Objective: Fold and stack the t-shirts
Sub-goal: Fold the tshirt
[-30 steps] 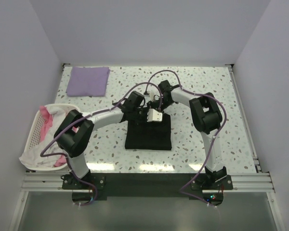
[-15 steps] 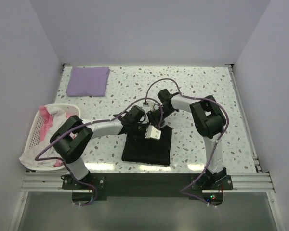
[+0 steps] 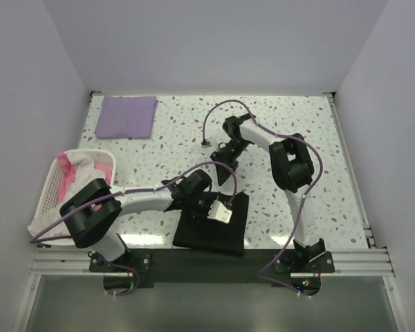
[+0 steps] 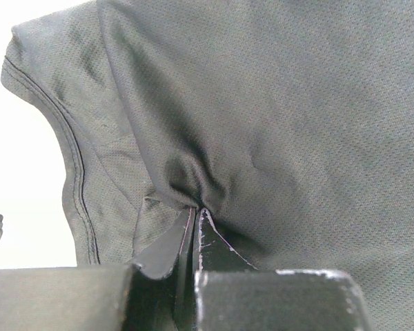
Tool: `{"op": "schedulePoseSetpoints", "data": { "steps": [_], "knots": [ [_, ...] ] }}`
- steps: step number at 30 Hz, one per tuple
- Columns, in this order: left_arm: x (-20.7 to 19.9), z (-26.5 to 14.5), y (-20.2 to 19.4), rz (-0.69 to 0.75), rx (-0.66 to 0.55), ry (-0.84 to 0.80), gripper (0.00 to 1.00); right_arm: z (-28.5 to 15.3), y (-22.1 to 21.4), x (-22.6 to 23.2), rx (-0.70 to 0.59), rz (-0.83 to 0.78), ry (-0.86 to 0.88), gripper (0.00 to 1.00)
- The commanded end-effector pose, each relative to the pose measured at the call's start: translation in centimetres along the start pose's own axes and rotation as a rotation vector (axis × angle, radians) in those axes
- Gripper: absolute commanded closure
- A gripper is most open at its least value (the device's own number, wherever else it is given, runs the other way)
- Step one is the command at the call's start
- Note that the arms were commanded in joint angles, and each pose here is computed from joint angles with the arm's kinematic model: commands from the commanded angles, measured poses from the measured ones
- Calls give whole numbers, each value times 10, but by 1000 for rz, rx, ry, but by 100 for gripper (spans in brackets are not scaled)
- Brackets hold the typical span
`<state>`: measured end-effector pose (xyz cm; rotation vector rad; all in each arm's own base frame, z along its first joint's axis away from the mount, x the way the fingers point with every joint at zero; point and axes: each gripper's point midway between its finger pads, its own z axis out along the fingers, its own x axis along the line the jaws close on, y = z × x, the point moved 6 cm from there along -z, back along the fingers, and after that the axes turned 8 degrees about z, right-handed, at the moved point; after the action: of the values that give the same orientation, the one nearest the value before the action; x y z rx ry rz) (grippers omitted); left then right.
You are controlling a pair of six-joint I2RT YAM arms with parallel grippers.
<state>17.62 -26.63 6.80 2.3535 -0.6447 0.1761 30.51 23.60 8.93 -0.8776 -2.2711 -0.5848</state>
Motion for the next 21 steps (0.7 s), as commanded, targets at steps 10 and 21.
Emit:
{"op": "schedulePoseSetpoints", "data": {
  "steps": [10,21],
  "knots": [
    [11,-3,3,22,12,70,100,14,-23,10,182,45,218,79],
    [9,-3,2,24,13,70,100,7,-19,35,169,-2,258,79]
  ]
}}
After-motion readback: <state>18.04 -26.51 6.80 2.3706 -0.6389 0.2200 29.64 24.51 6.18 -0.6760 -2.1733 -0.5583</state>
